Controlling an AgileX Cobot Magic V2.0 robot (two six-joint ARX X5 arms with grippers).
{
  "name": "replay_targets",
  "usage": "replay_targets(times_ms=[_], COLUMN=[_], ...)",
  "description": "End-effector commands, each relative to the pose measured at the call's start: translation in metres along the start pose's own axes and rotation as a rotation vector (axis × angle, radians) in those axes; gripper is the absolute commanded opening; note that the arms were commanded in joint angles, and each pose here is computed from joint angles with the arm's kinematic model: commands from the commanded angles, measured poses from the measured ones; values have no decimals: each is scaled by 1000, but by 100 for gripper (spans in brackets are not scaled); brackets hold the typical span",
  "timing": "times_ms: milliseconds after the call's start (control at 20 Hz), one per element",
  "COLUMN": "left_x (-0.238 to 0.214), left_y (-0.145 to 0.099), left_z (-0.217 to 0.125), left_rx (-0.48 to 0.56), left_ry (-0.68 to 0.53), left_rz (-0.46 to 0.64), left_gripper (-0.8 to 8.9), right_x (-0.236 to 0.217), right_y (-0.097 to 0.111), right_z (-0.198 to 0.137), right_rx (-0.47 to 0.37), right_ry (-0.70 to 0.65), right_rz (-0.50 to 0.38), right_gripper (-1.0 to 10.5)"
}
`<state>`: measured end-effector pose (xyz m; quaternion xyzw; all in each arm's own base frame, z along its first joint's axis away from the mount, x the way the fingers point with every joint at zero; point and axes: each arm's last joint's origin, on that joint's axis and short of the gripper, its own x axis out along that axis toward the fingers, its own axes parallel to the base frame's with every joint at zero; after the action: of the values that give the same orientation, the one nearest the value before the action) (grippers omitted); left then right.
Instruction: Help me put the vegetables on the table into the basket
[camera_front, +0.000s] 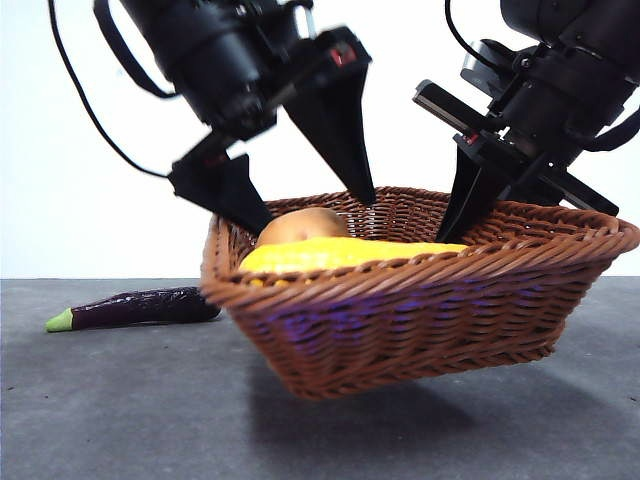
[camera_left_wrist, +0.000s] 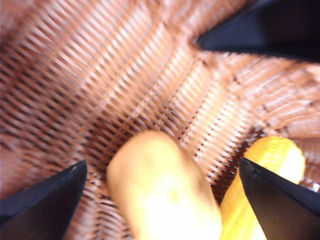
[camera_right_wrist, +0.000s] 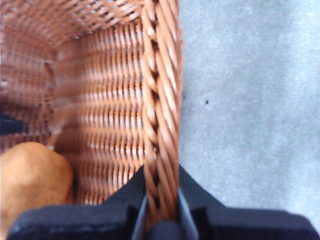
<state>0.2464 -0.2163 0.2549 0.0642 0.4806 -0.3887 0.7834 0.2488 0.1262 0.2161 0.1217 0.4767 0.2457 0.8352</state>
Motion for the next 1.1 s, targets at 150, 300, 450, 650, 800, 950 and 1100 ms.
replay_targets(times_ms=[150, 300, 450, 650, 800, 950, 1100], left_x=[-61, -113, -141, -138, -111, -75, -44], left_y=[6, 28, 62, 104, 127, 153, 179], left_z=[-2, -14, -26, -28, -22, -13, -10], left_rx=[52, 193, 266, 261, 301, 363, 356], left_ry=[-146, -205, -179, -147, -102, -88, -46], left_rz=[76, 305, 457, 460, 414, 405, 389], left_gripper=[517, 517, 517, 515, 507, 507, 507], right_x=[1, -1, -5, -19, -36, -57, -84], right_y=[-1, 1, 7, 17, 23, 26, 23], right_z=[0, 3, 11, 25, 40, 52, 58], right_rx=[-3, -18, -34, -94, -133, -164, -185], right_ry=[2, -5, -20, -7, 0, 18, 0], right_rz=[5, 17, 64, 78, 53, 30, 5], right_gripper=[-11, -11, -11, -11, -11, -11, -11])
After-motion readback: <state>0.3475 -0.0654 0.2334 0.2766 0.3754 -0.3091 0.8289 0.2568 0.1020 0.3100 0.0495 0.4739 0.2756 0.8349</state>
